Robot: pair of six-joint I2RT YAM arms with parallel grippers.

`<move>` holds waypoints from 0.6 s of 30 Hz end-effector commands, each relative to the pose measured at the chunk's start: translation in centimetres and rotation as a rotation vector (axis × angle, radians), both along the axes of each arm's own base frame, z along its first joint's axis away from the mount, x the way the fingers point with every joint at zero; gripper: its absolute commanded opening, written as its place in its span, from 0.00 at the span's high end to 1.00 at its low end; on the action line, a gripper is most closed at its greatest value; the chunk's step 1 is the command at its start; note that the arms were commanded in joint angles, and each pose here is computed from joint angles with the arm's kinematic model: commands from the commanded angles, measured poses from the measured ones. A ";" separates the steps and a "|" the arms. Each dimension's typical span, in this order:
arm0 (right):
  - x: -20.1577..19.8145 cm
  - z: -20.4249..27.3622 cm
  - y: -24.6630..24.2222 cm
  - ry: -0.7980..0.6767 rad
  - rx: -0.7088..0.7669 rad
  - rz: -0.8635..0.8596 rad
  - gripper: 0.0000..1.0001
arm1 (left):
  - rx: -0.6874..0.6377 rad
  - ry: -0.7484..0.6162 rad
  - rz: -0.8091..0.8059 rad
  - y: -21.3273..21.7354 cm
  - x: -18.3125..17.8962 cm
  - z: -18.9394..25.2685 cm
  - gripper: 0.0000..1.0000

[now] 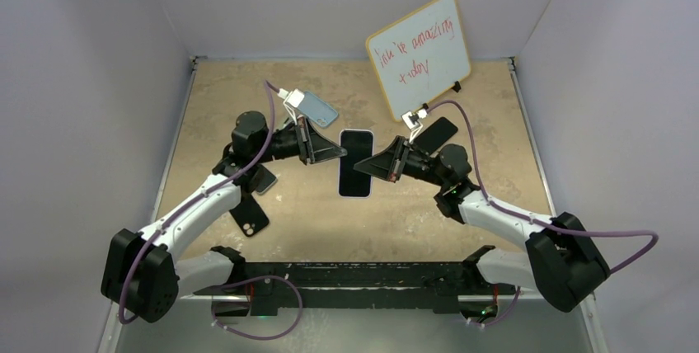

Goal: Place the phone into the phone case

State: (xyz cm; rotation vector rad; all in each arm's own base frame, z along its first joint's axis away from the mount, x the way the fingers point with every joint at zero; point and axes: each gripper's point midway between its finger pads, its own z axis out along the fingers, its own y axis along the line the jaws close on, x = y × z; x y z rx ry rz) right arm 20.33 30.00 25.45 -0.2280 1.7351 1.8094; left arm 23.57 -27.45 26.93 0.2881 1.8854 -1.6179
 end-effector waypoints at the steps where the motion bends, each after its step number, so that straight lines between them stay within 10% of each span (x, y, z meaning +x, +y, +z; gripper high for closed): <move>1: 0.0 2.4 0.2 -0.094 0.043 0.000 1.00 | 0.123 -0.080 0.078 0.3 1.4 -1.1 1.00; 6: 0.2 2.9 0.3 -0.101 0.047 -0.002 0.99 | 0.132 -0.080 0.088 0.7 1.0 -0.5 1.00; 12: 0.3 3.9 0.2 -0.126 0.040 -0.016 0.66 | 0.089 -0.098 -0.005 0.3 -0.7 0.2 1.00; 18: 0.6 4.4 0.0 -0.101 0.032 -0.033 0.56 | 0.054 -0.097 -0.083 0.0 -2.1 0.4 1.00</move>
